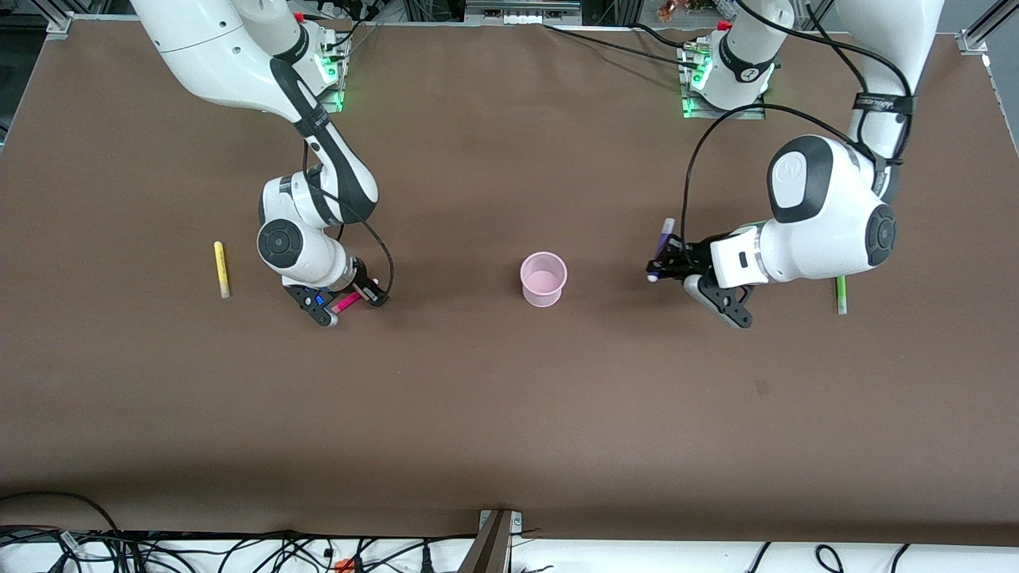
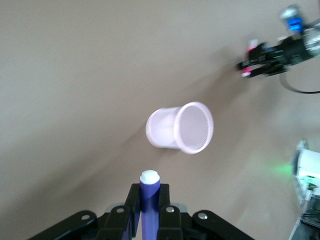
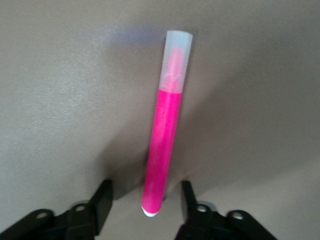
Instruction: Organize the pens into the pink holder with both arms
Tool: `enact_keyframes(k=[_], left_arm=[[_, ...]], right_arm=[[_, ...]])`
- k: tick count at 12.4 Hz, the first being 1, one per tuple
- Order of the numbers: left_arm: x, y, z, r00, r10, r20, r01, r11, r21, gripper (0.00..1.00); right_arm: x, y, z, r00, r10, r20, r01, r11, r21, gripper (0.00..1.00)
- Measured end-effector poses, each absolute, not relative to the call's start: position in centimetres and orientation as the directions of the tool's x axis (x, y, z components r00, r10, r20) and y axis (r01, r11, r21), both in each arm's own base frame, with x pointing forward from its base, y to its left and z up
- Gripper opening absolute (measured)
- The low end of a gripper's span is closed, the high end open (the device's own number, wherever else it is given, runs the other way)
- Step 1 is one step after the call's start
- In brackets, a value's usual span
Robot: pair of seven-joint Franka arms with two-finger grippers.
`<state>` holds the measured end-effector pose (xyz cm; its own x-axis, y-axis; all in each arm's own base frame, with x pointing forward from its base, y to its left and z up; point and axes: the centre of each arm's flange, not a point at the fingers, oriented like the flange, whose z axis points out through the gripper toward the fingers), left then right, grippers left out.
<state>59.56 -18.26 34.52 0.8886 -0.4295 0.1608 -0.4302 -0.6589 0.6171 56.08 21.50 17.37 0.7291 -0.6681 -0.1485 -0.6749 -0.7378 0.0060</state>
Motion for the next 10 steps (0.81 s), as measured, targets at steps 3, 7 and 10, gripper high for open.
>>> enact_keyframes(k=[3,7,10], left_arm=[[59.9,-21.3,33.6,0.774,-0.489,0.402,-0.619,-0.455,0.640,0.18],[59.0,-27.9,34.3,0.548,-0.518,0.657,-0.833,-0.264,0.487,0.18],[57.0,-33.8,33.0,0.389,-0.486,0.783,-0.921,-0.174,0.350,0.18]], right_arm=[[56.2,21.5,17.6,0.729,-0.668,-0.146,-0.675,-0.737,0.001,0.18],[56.2,21.5,17.7,0.729,-0.669,-0.145,-0.676,-0.737,0.001,0.18],[56.4,21.6,18.0,0.712,-0.681,-0.170,-0.690,-0.723,0.003,0.18]])
